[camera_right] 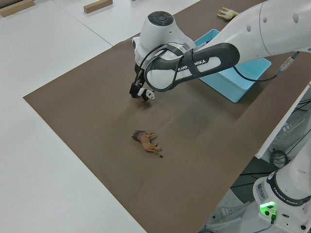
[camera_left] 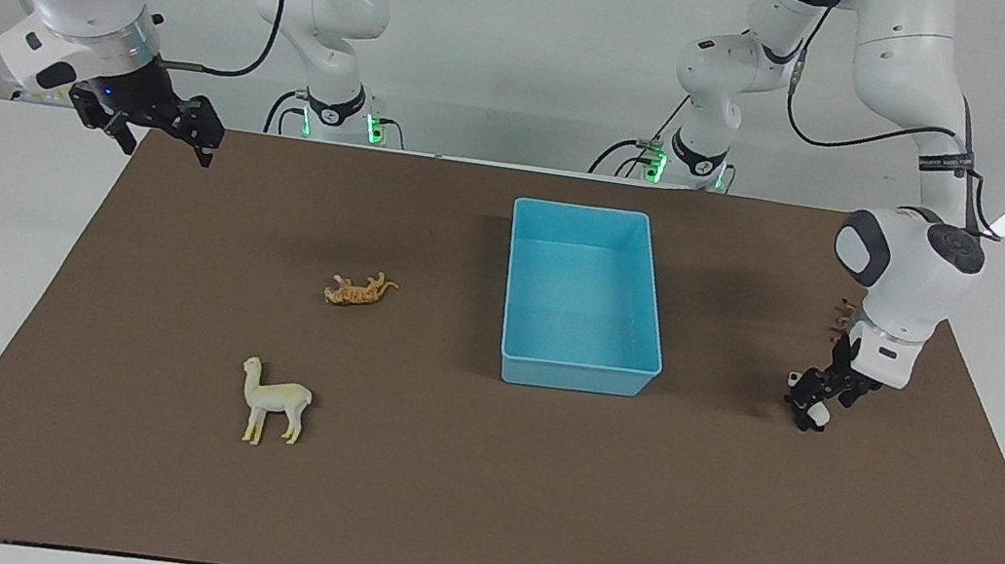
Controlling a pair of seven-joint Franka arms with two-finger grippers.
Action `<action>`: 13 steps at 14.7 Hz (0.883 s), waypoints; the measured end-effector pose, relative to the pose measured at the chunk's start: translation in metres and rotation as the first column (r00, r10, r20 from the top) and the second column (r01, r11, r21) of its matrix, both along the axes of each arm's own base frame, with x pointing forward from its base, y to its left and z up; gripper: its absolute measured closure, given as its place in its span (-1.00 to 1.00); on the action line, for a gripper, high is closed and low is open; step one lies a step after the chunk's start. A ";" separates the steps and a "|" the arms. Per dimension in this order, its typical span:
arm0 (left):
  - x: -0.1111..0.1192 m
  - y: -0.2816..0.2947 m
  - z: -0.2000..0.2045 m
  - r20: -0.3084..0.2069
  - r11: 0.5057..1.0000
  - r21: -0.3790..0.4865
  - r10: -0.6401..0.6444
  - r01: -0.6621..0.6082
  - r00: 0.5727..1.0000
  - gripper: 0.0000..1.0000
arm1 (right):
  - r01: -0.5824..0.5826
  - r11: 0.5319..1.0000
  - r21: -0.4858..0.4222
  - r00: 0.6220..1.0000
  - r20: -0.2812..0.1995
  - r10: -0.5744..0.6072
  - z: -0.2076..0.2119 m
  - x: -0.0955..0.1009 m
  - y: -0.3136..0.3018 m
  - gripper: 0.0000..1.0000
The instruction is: Put all toys into storage box
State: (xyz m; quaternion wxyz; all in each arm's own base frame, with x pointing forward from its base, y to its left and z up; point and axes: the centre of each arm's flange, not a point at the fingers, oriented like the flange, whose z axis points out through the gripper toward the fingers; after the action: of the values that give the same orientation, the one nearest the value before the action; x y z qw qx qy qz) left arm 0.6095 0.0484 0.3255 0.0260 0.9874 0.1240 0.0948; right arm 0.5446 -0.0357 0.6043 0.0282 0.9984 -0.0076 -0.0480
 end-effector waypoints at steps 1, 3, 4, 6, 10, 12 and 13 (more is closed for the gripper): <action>0.000 -0.001 -0.004 -0.006 1.000 -0.001 -0.002 0.002 1.000 -0.68 | -0.006 1.000 0.000 1.000 0.004 0.006 0.002 -0.002 0.003 -1.00; -0.002 -0.001 -0.011 -0.019 1.000 -0.002 -0.003 0.003 1.000 -0.44 | -0.036 0.999 0.002 0.999 0.032 0.036 0.000 -0.003 0.020 -1.00; -0.004 0.000 -0.014 -0.024 1.000 -0.002 -0.003 0.003 1.000 -0.43 | -0.053 0.999 0.003 0.997 0.062 0.053 -0.006 -0.002 0.034 -1.00; -0.005 0.001 -0.015 -0.027 1.000 -0.002 -0.001 0.001 1.000 -0.25 | -0.019 1.000 0.014 0.994 0.104 0.017 -0.029 0.000 0.069 -1.00; 0.004 0.002 0.004 -0.071 1.000 -0.006 -0.006 0.006 0.997 0.30 | 0.227 0.974 0.026 0.968 0.108 -0.229 -0.084 0.011 0.117 -1.00; 0.014 -0.005 0.043 -0.135 1.000 -0.014 -0.002 0.000 0.991 0.30 | 0.428 0.902 0.058 0.901 0.050 -0.430 -0.117 0.018 0.132 -1.00; 0.017 -0.016 0.070 -0.161 1.000 -0.018 0.014 -0.017 0.987 0.30 | 0.533 0.844 0.061 0.845 0.023 -0.535 -0.133 0.020 0.141 -1.00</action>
State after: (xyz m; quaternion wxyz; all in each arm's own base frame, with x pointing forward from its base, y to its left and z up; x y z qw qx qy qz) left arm 0.6266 0.0322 0.3958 0.0245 0.9905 0.1344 0.0137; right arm 0.5644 0.1049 0.4714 -0.0122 0.9580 -0.2843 -0.0347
